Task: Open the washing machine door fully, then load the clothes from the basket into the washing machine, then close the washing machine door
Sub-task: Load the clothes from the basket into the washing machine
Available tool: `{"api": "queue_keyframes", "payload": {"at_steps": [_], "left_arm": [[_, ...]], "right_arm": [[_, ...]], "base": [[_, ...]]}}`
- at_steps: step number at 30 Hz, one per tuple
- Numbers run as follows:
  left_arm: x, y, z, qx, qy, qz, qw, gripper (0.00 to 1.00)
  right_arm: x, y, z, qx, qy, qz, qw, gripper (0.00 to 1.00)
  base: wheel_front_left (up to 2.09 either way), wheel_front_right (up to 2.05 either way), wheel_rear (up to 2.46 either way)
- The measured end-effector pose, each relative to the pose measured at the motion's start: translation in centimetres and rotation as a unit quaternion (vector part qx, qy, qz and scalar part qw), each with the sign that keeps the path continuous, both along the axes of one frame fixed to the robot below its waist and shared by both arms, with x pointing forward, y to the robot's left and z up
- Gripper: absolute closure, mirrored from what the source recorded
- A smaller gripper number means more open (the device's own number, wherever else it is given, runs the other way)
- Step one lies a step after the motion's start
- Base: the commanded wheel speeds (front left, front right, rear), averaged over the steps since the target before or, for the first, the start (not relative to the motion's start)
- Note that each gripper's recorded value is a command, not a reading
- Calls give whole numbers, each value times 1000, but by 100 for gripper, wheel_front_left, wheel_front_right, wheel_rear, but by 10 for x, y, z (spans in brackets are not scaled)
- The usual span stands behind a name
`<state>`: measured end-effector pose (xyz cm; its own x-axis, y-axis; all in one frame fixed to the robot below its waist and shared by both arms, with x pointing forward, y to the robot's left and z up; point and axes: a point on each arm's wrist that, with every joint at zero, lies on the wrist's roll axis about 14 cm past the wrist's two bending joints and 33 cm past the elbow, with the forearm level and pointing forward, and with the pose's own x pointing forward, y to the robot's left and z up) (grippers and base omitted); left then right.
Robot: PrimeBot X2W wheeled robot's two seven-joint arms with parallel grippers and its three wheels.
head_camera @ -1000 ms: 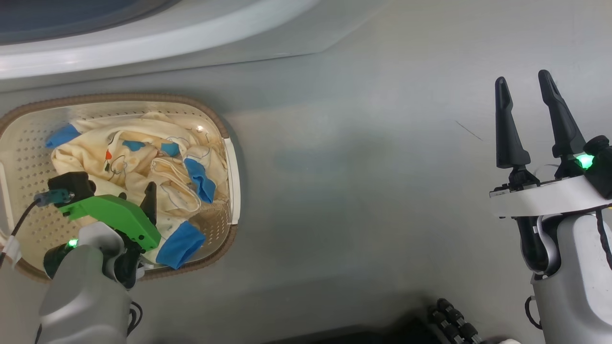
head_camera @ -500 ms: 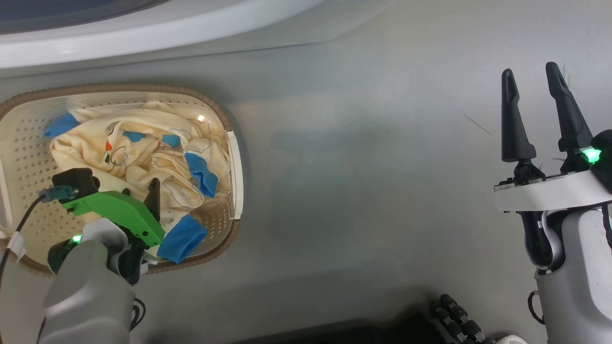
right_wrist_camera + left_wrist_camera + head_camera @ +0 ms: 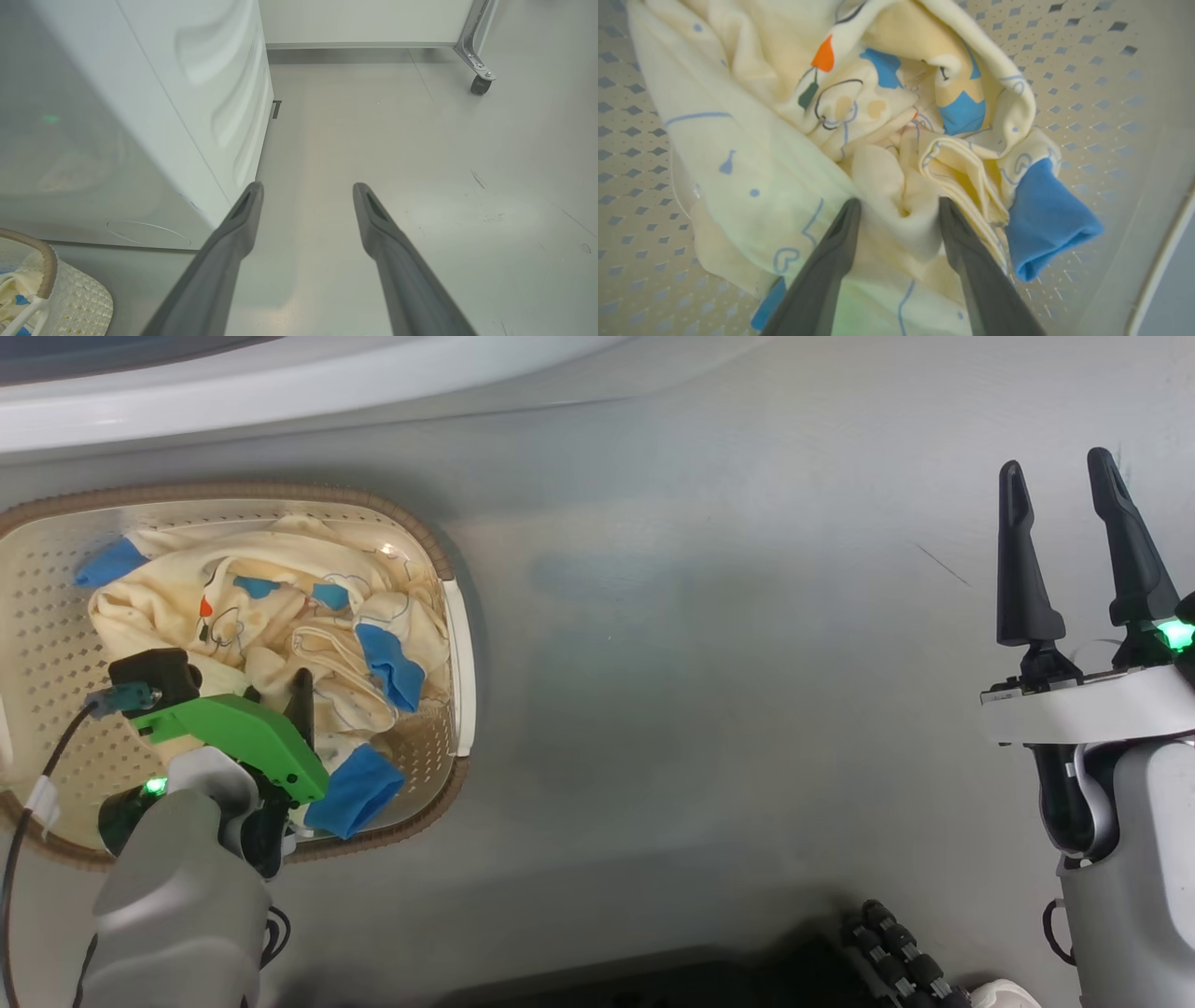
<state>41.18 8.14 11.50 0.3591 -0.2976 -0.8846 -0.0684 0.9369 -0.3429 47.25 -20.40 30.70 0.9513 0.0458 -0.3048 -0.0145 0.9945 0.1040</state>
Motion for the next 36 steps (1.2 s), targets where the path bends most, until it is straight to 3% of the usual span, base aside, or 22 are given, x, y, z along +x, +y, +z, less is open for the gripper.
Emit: {"api": "queue_keyframes", "payload": {"at_steps": [1, 2, 3, 16, 36], "left_arm": [[0, 0, 0, 1, -3, -1, 1000, 61], [0, 0, -1, 2, -4, -3, 1000, 77], [-1, -1, 0, 3, -6, -7, 1000, 99], [9, 6, 24, 14, -60, 5, 998, 100], [14, 36, 119, 35, -203, 46, 978, 100]], "right_arm": [[0, -1, -1, -1, 1, 0, 1000, 0], [0, -1, -1, -2, 1, 0, 1000, 0], [1, -2, -1, -2, 1, 0, 1000, 0], [6, 2, 12, 3, -14, 2, 1000, 0], [0, 21, 77, 25, -72, 15, 997, 0]], "base": [[0, 0, 0], [0, 0, 0], [0, 0, 0], [0, 0, 0], [0, 0, 0]]}}
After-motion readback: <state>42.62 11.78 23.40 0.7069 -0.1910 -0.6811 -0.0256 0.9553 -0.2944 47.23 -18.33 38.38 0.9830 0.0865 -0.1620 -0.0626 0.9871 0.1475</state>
